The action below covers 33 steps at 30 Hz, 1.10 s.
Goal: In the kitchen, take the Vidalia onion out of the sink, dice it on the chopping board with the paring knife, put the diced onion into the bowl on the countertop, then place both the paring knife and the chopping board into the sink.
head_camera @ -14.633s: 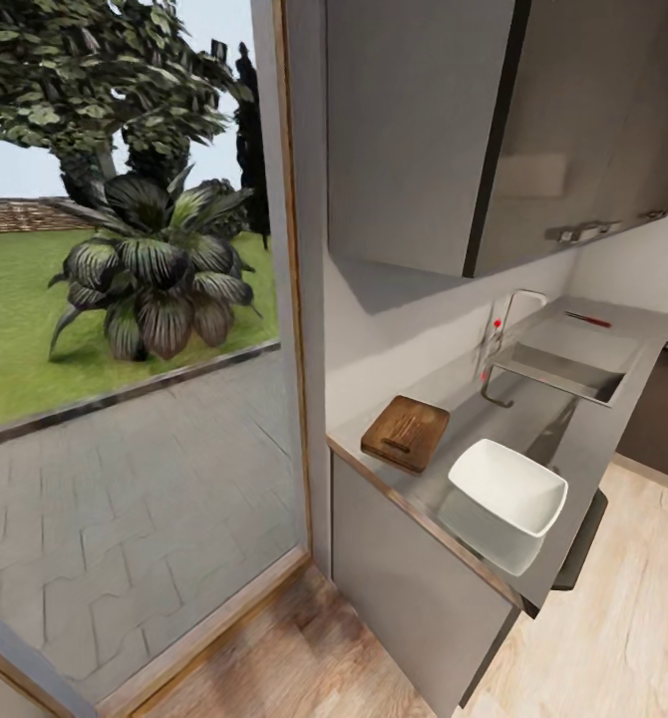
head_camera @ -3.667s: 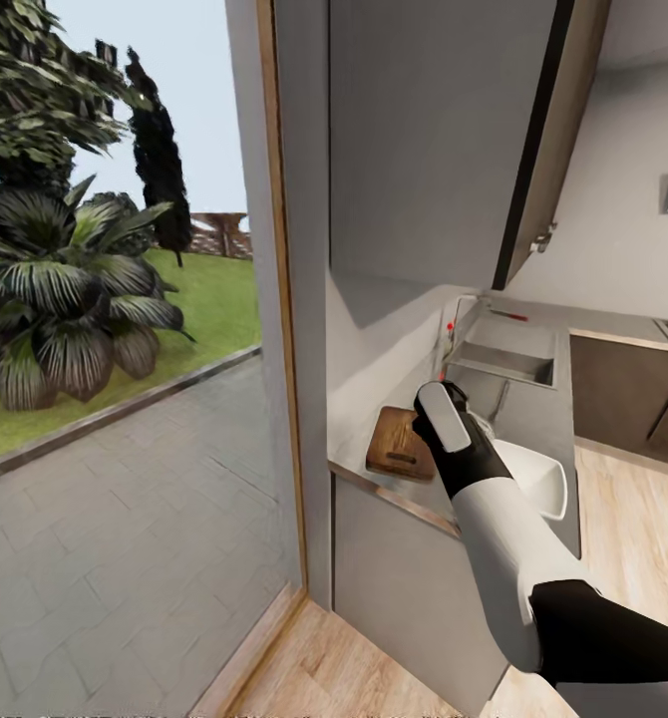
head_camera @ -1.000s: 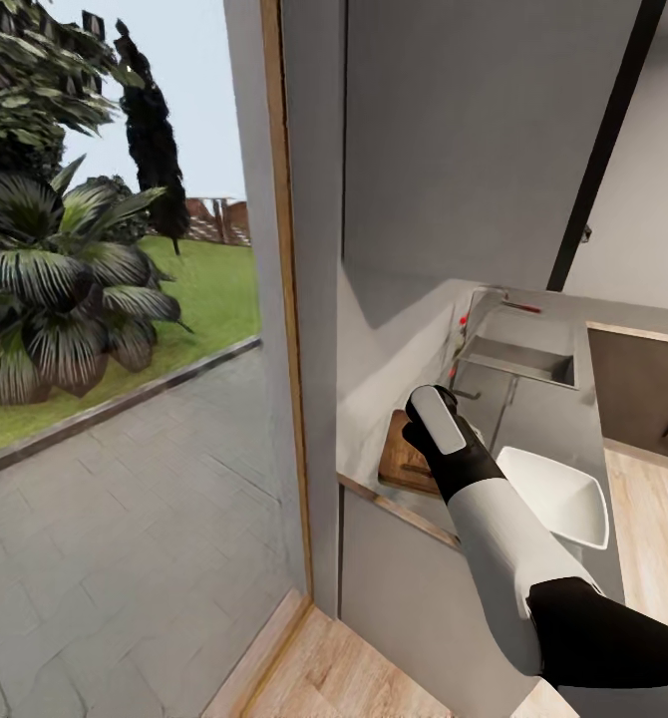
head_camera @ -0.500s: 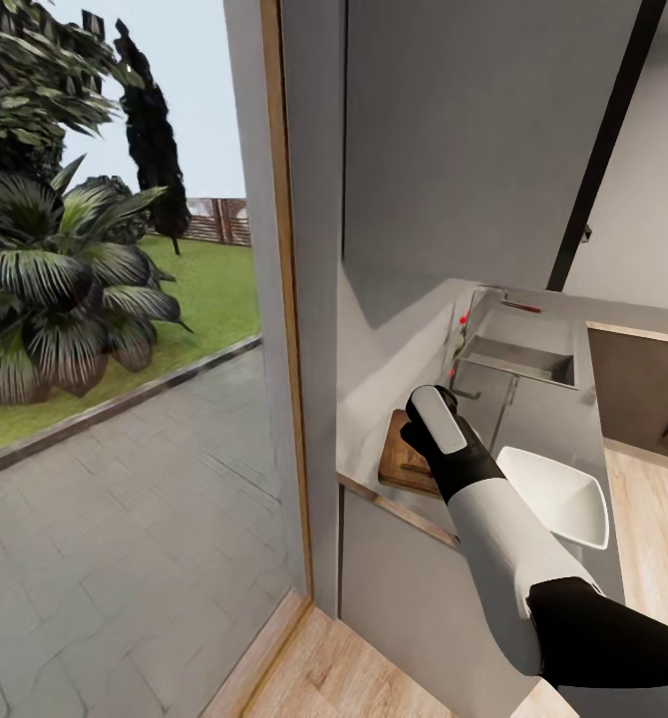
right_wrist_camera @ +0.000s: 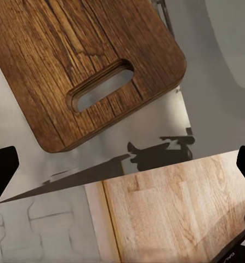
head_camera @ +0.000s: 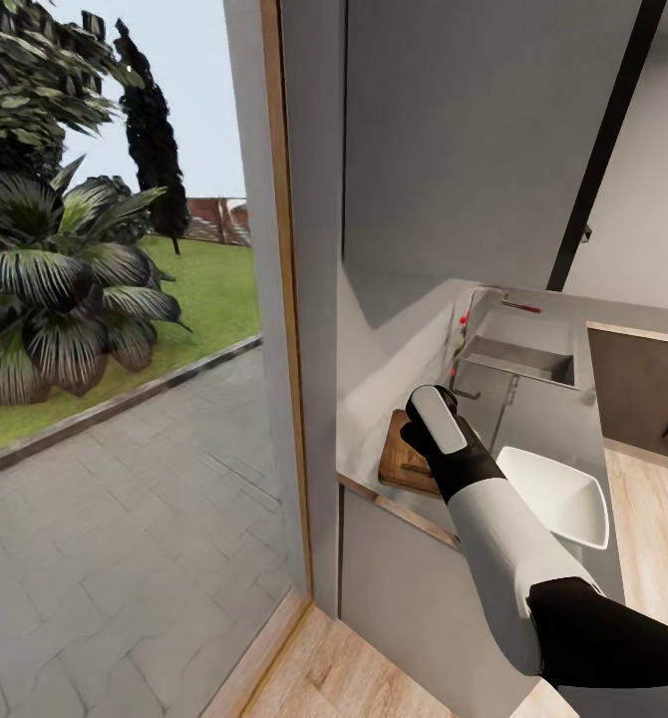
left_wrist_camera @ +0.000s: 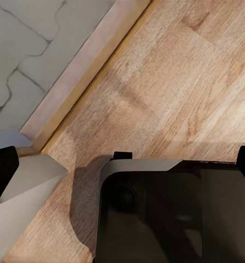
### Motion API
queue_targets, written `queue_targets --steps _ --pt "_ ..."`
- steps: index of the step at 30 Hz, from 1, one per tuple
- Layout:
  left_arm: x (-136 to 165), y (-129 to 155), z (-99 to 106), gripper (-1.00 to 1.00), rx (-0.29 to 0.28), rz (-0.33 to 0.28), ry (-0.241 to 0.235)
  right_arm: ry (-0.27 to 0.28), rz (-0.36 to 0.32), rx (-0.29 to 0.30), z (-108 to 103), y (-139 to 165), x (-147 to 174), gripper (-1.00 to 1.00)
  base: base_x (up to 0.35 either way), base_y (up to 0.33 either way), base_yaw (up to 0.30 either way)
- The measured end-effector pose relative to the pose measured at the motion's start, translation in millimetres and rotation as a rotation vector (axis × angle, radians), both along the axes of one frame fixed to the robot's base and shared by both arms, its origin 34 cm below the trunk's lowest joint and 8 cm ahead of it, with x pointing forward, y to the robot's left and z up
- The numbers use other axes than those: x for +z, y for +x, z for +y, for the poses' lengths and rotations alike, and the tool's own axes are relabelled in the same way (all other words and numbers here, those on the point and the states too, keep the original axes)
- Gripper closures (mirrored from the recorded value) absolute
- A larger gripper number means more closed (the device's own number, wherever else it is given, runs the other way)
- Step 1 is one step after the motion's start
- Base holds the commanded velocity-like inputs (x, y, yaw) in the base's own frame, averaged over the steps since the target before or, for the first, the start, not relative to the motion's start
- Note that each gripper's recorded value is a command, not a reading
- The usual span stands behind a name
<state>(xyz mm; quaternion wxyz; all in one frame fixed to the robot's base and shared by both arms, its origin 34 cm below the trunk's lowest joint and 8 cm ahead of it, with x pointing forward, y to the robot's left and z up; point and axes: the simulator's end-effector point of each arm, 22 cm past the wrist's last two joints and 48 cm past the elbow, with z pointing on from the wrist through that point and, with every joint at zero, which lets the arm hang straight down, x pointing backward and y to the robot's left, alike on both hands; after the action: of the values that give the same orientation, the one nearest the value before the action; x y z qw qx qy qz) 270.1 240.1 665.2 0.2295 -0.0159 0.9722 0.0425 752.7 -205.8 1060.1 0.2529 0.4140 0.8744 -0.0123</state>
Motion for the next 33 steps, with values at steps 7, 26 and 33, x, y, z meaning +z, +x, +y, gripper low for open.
queue_targets --steps 7,26,33 --pt "-0.1 -0.3 0.0 -1.0 0.0 0.001 0.0 0.0 0.0 -0.001 -0.1 0.0 0.0 -1.0 0.0 0.0 0.0" --pt "-0.1 -0.2 0.0 -1.0 0.0 0.001 0.0 0.003 -0.001 0.0 0.3 0.1 -0.1 -1.0 0.0 0.0 0.0" --pt "0.2 0.2 0.0 -1.0 0.0 -0.001 0.0 0.003 0.0 -0.001 0.2 0.1 -0.1 -1.0 0.003 0.003 0.0"
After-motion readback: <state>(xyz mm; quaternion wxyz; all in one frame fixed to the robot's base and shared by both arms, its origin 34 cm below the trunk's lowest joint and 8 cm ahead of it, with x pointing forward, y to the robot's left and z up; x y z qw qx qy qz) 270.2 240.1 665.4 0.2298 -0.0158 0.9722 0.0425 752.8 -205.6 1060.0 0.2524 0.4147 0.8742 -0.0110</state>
